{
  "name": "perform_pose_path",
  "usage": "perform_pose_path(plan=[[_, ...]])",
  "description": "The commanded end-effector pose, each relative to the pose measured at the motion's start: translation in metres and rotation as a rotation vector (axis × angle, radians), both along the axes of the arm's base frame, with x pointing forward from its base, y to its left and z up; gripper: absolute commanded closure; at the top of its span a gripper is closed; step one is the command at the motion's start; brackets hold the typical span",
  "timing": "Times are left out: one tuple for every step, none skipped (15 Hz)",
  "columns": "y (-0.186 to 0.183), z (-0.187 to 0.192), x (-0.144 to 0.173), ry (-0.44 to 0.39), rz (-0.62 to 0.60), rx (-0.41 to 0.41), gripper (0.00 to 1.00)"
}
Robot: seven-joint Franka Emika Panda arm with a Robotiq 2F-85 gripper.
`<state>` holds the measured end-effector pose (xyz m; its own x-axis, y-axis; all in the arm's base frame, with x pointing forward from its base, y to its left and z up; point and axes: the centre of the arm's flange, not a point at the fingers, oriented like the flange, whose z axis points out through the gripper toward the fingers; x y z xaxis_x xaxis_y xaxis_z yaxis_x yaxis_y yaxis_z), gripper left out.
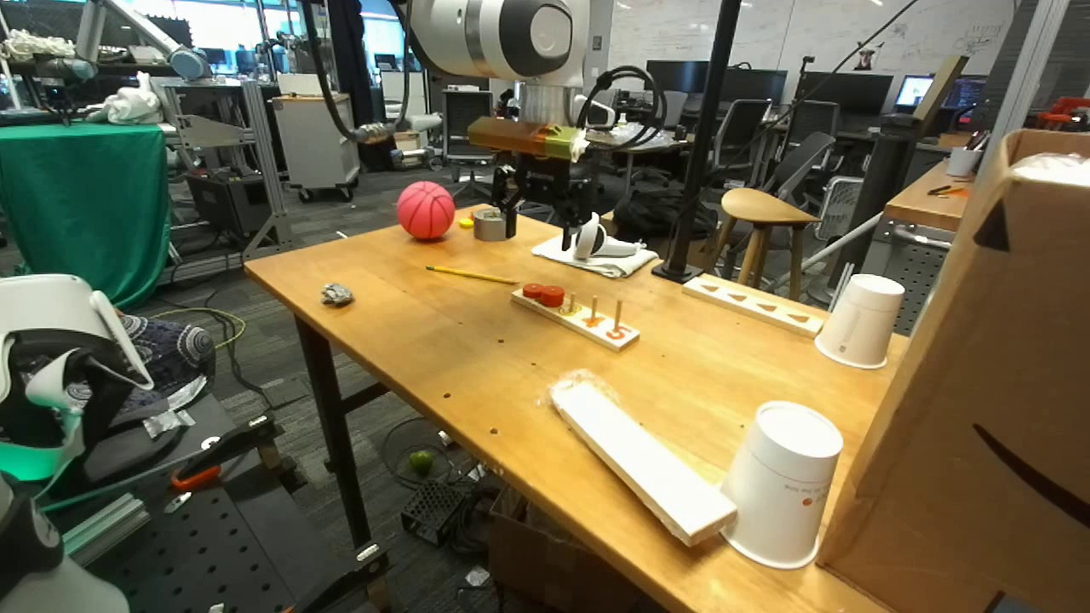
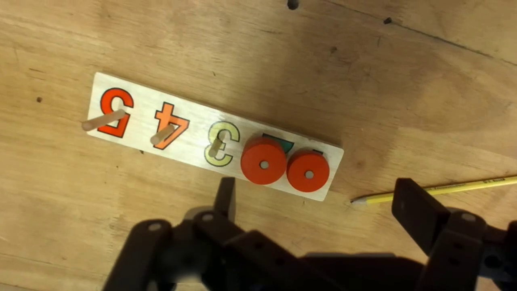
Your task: Move the circles to the far right on the wooden object
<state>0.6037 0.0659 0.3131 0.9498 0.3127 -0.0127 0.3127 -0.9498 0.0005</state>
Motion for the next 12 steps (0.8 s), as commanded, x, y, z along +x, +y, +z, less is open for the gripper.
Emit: perform_pose_path(plan=[[-0.006,-0.011,0.014,-0.005,0.019,-0.007,0.0],[-0.008,-0.018,0.016,0.004,0.016,-0.008,0.0],[-0.009,-0.021,0.017,0.009,0.014,-0.009,0.0],[-0.01,-0.025,0.018,0.015,0.012,-0.01,0.0],[-0.011,-0.027,0.018,0.015,0.004,-0.01,0.0],[-0.011,-0.026,0.018,0.015,-0.003,-0.007,0.0],[-0.012,-0.022,0.017,0.011,-0.008,0.001,0.0],[-0.009,-0.031,0.008,0.04,-0.01,-0.001,0.0],[-0.01,-0.031,0.008,0.038,-0.011,-0.001,0.0],[-0.011,-0.029,0.009,0.036,-0.012,0.0,0.0],[-0.011,-0.029,0.01,0.034,-0.013,0.0,0.0],[-0.011,-0.028,0.01,0.033,-0.013,0.0,0.0]])
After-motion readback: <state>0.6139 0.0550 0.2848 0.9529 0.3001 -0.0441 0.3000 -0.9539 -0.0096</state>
